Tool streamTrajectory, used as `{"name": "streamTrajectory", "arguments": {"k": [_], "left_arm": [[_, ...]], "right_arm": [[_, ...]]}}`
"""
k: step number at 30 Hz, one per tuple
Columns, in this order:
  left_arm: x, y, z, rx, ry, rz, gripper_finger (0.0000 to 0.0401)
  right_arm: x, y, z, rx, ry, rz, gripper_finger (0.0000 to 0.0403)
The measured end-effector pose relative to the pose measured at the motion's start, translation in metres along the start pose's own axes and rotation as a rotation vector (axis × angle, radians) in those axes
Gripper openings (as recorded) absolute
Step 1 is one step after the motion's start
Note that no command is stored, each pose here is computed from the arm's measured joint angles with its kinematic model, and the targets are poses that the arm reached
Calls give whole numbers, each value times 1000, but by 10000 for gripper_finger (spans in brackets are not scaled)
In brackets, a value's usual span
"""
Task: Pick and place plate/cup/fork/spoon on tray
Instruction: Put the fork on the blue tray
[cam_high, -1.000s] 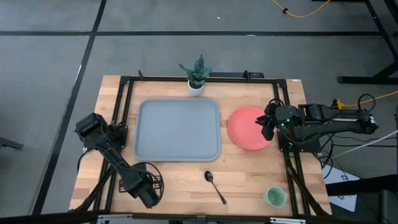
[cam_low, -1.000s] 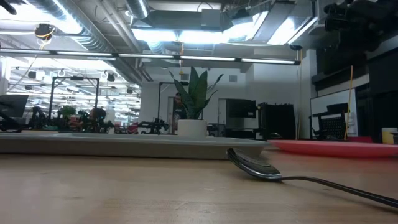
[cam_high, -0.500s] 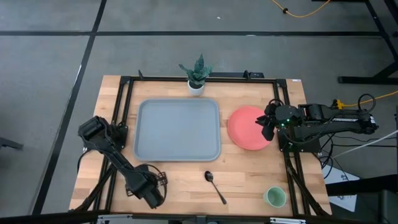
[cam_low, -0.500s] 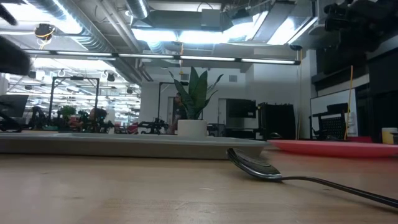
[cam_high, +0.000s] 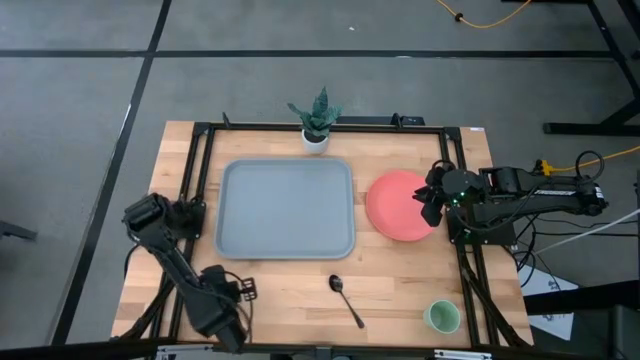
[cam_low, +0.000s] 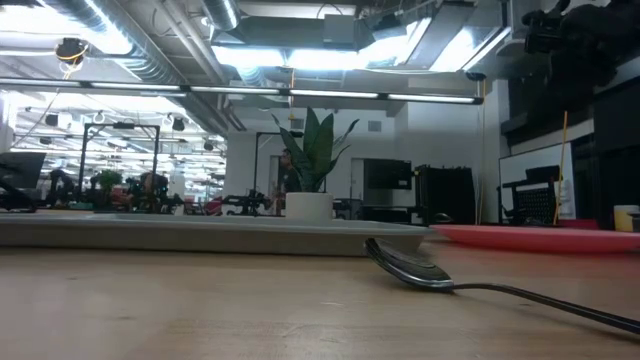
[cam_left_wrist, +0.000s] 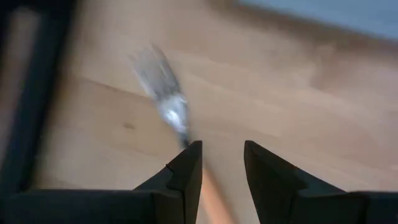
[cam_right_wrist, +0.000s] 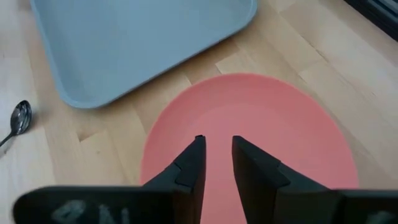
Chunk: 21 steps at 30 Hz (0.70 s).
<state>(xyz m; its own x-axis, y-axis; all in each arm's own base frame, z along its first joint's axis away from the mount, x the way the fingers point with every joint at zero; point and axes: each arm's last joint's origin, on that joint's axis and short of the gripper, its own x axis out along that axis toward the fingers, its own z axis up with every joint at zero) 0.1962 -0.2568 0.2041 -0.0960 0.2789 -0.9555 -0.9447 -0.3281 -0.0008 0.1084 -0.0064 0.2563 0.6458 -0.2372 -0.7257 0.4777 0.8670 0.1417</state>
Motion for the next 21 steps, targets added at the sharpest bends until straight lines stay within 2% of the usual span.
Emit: {"name": "streamTrajectory", "arguments": {"k": [3,6,9,11,14,19,21], "left_arm": [[-11,7,5,19,-52,13,112],[-10,-1,3,-9,-15,9,112],[-9,-17,-1,-152,74,-4,112],[-8,-28,-2,-231,133,24,112],[-7,-35,0,-228,167,132,112],[-14,-3,-7,-90,261,584,112],[-17,13,-14,-34,283,613,112]], "right_arm": [[0,0,0,16,1,-1,83],[0,0,0,17,1,-1,83],[0,0,0,17,1,-1,83],[0,0,0,17,1,-1,83],[0,0,0,-2,1,-1,83],[0,0,0,-62,1,-1,83],[0,0,0,-60,2,-1,83]]}}
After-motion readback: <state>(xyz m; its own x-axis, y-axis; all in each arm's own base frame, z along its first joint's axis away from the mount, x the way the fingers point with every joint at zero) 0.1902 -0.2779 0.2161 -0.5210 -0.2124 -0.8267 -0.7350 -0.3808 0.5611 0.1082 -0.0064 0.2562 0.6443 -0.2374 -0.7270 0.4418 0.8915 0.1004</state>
